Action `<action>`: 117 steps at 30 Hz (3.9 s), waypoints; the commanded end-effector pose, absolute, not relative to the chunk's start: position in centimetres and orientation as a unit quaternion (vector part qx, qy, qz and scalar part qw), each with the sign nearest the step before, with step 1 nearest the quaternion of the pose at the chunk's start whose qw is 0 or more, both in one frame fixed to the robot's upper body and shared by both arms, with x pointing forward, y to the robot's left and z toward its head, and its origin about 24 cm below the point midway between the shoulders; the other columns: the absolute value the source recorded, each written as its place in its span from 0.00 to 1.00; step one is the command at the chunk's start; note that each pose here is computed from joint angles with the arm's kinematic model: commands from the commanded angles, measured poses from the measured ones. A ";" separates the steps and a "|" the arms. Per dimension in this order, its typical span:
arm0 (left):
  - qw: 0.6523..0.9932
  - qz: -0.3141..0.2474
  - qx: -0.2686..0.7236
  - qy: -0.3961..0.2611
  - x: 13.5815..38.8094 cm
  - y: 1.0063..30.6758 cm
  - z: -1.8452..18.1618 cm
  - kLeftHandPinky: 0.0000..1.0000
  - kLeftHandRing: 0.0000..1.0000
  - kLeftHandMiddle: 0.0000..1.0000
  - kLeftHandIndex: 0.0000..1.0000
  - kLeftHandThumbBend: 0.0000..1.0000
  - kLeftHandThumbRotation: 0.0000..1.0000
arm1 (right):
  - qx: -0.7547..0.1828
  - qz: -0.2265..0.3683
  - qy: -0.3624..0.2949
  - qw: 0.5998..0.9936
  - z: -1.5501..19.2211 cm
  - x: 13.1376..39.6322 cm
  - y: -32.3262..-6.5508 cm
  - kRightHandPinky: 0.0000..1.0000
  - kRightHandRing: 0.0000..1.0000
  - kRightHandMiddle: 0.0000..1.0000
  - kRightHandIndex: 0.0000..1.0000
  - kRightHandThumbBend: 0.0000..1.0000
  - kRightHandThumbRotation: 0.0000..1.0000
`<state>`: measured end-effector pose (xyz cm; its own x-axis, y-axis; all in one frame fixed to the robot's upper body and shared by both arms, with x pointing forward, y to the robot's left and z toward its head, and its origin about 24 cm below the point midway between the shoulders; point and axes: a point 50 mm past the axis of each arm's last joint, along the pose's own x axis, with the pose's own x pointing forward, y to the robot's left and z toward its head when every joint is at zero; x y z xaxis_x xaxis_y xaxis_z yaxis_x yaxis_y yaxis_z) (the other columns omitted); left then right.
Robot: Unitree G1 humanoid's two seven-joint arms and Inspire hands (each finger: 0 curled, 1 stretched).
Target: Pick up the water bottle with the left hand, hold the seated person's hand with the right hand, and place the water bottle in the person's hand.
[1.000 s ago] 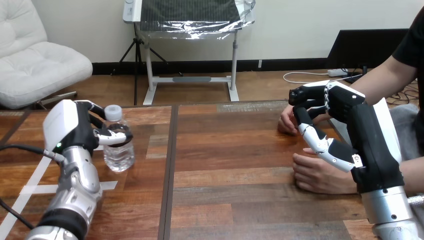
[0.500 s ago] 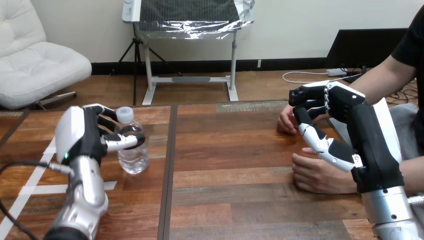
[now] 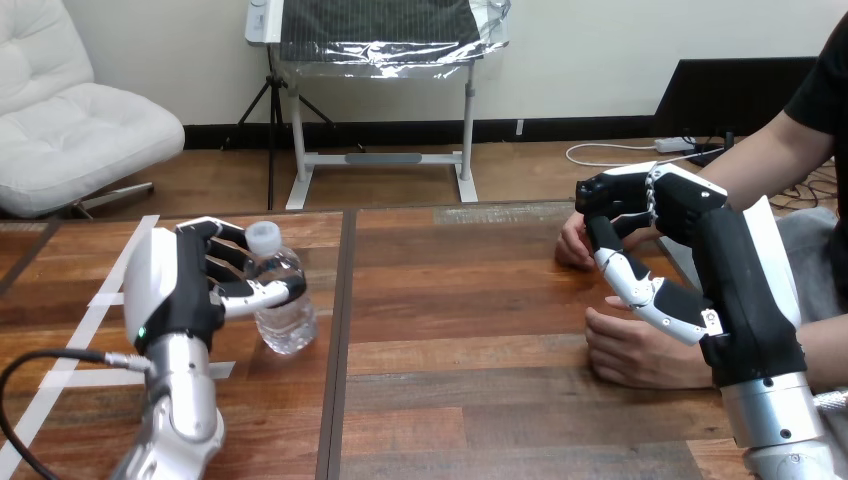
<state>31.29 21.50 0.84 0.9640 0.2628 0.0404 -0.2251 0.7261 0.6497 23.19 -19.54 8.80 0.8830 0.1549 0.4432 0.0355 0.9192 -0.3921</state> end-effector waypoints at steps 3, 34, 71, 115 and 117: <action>0.935 0.127 0.313 -0.108 32.3 19.6 6.1 0.39 0.41 0.46 0.49 0.65 0.00 | -0.201 0.022 -0.279 0.939 10.6 23.9 -19.3 0.48 0.57 0.59 0.59 0.34 0.00; 0.921 0.072 0.303 -0.234 28.7 16.8 10.2 0.41 0.40 0.44 0.48 0.65 0.00 | -0.230 0.029 -0.266 0.936 11.1 24.1 -19.8 0.50 0.59 0.63 0.61 0.41 0.00; 0.905 0.057 0.237 -0.350 24.5 16.3 13.2 0.39 0.41 0.46 0.49 0.64 0.00 | -0.505 0.071 -0.116 0.852 13.0 24.9 -23.8 0.76 0.89 0.92 0.90 0.81 0.05; 0.898 0.069 0.238 -0.362 23.4 17.0 13.3 0.42 0.43 0.47 0.49 0.64 0.00 | -0.708 0.137 0.083 0.688 13.9 27.6 -26.1 0.83 0.90 0.91 0.87 0.87 0.09; 0.899 0.069 0.238 -0.362 23.4 17.0 13.2 0.42 0.43 0.47 0.49 0.64 0.00 | -0.713 0.140 0.093 0.681 13.8 27.8 -26.3 0.83 0.90 0.91 0.87 0.87 0.10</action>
